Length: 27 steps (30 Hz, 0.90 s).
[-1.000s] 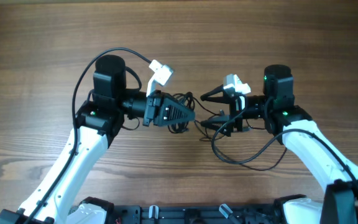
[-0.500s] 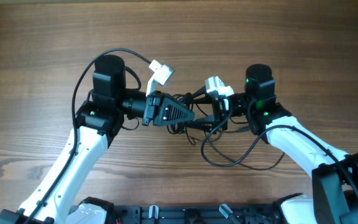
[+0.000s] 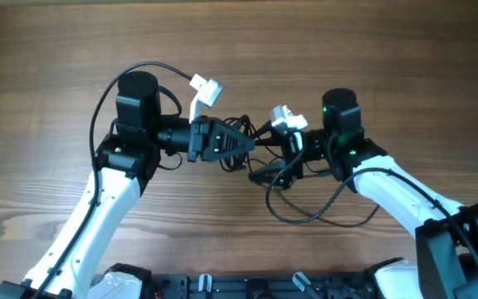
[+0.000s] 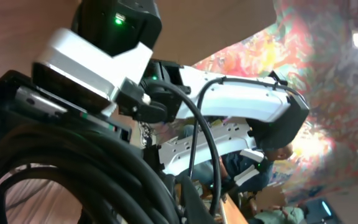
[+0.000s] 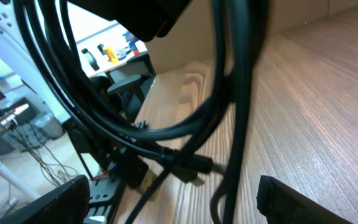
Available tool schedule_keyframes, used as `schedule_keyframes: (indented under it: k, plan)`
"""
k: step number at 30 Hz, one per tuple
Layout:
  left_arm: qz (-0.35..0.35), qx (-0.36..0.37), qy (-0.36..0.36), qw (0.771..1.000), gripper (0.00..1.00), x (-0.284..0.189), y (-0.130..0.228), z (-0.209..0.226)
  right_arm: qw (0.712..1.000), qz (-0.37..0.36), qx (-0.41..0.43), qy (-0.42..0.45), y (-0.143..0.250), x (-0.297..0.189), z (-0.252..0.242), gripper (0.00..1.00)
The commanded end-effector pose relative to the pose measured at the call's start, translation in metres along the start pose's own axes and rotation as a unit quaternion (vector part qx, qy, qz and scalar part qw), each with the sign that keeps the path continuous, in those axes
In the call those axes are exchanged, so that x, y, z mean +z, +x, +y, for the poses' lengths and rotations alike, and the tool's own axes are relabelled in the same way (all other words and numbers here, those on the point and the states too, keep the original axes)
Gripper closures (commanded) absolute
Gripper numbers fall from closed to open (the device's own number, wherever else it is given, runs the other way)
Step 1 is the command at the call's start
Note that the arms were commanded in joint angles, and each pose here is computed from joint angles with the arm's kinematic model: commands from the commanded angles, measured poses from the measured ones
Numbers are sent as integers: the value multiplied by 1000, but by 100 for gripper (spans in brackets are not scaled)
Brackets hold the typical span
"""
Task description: Untangle cables
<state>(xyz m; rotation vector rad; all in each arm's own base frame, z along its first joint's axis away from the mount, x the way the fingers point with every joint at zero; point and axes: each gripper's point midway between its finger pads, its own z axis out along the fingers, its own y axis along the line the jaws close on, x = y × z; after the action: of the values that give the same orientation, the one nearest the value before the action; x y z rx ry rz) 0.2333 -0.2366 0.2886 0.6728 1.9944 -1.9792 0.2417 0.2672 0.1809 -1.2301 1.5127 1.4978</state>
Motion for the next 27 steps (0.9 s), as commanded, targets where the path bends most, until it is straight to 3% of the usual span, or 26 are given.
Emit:
schedule_keyframes:
  k: [1,10,12,15,17,21,24,27]
  plan:
    - [-7,-26,-5,1000,96,-1,-6,-2,999,20,-22,44,7,11,-16,13]
    - [20,-65,25,997,96,-2,2,-14,993,30,-71,87,8,13,-33,32]
    - [23,-61,27,997,96,-1,3,-18,993,27,-74,83,9,14,-34,41]
    - [25,-23,32,999,96,0,1,-30,994,15,-75,84,4,15,-39,64]
    - [24,-4,34,999,96,0,1,-36,994,0,-67,91,-5,14,-42,93]
    - [34,6,41,999,96,2,5,-41,992,-60,-4,110,-38,-13,-53,96]
    - [38,29,44,998,96,7,8,-41,994,-88,-9,65,-61,-43,-37,96]
    - [-6,38,-9,999,96,10,-3,-19,996,-84,-2,32,-72,-79,-19,96]
